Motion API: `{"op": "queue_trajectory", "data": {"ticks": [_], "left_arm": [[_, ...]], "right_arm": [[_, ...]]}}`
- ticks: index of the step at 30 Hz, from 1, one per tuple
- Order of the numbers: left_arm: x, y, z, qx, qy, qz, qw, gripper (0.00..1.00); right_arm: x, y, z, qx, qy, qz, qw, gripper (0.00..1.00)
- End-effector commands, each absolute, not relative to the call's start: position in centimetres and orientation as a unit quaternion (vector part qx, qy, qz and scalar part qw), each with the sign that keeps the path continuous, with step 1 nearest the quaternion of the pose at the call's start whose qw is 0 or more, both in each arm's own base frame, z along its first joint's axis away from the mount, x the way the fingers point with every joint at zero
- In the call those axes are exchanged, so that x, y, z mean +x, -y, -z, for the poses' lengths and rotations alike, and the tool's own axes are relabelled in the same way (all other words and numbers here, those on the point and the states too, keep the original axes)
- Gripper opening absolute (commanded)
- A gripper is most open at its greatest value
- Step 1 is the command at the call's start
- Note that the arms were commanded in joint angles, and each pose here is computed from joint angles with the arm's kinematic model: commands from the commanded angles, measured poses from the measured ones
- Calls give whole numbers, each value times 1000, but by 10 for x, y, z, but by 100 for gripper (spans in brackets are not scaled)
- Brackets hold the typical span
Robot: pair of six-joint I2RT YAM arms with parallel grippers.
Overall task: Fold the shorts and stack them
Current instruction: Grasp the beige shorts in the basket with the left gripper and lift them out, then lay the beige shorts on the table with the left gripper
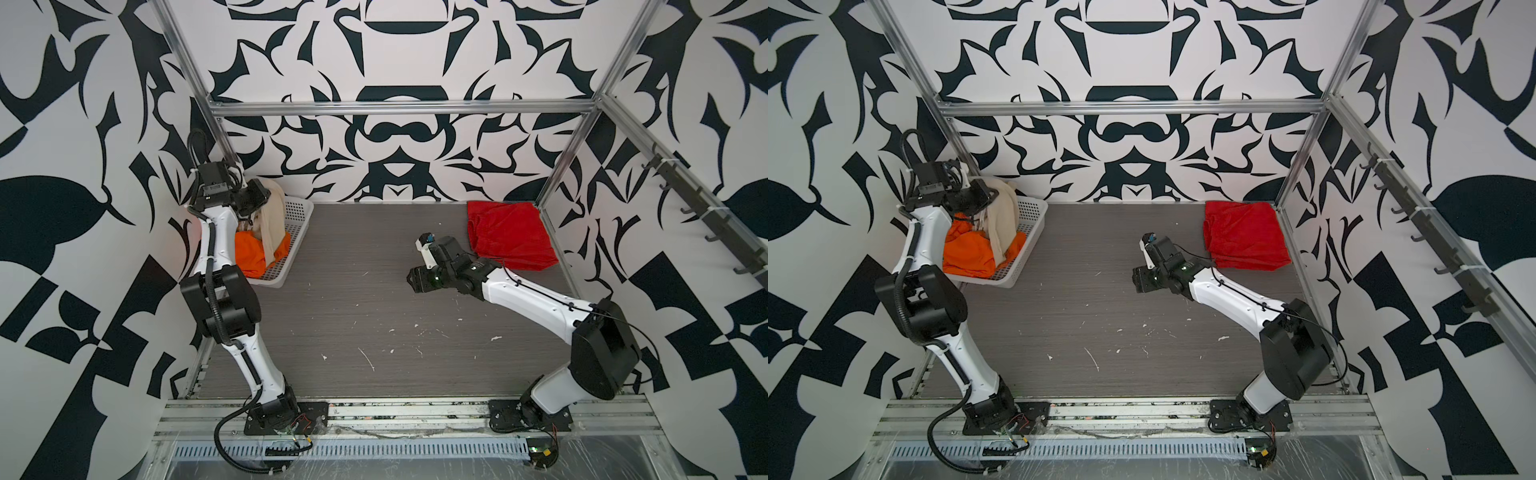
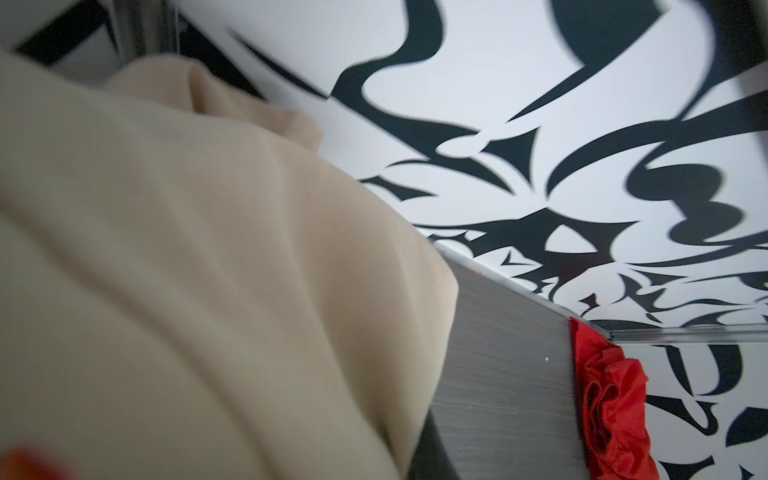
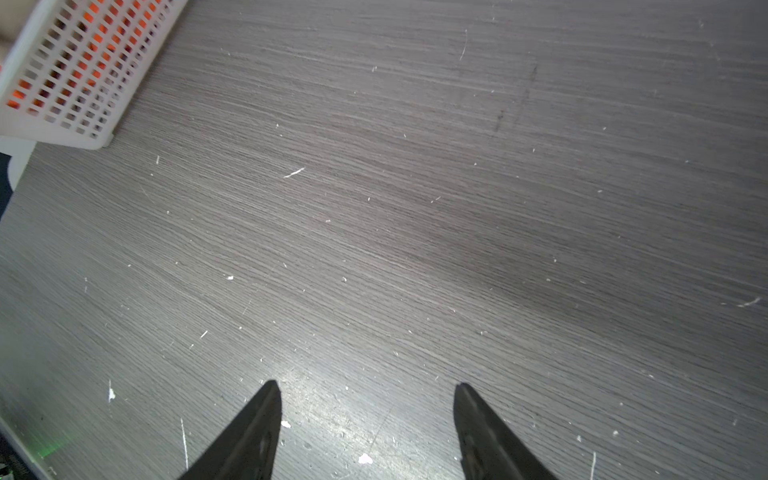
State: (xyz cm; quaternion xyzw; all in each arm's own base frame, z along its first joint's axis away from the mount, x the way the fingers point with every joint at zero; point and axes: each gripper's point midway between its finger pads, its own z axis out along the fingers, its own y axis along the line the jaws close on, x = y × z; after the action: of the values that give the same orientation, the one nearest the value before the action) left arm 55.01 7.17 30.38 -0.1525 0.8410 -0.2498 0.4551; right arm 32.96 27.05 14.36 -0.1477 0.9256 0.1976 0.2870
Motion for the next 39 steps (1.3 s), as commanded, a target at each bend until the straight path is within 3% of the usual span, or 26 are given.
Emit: {"op": "queue_trajectory", "data": {"ticks": [1, 12, 19, 25, 29, 33, 35, 37, 39], "left_arm": [[542, -46, -390, -81, -798, 267, 535, 6], [522, 2, -487, 6, -737, 284, 613, 8], [468, 88, -551, 112, -705, 287, 639, 10], [417, 144, -563, 165, -694, 297, 635, 10], [388, 172, -548, 183, -702, 312, 613, 12], [381, 177, -490, 148, -741, 324, 569, 18], [386, 172, -440, 104, -771, 326, 537, 32], [386, 164, -377, 57, -809, 317, 492, 52], [387, 143, -319, -3, -849, 267, 456, 66]], "right_arm": [[337, -278, -160, -141, -916, -212, 309, 70], [342, -280, -173, -139, -909, -220, 325, 69], [351, -277, -206, -124, -892, -242, 360, 70], [369, -244, -233, -70, -885, -264, 377, 69], [376, -216, -249, -53, -884, -246, 394, 70], [372, -186, -245, -35, -893, -211, 395, 70], [365, -174, -237, -32, -902, -186, 387, 70], [352, -160, -224, -29, -917, -153, 367, 70], [340, -150, -214, -30, -928, -130, 349, 70]]}}
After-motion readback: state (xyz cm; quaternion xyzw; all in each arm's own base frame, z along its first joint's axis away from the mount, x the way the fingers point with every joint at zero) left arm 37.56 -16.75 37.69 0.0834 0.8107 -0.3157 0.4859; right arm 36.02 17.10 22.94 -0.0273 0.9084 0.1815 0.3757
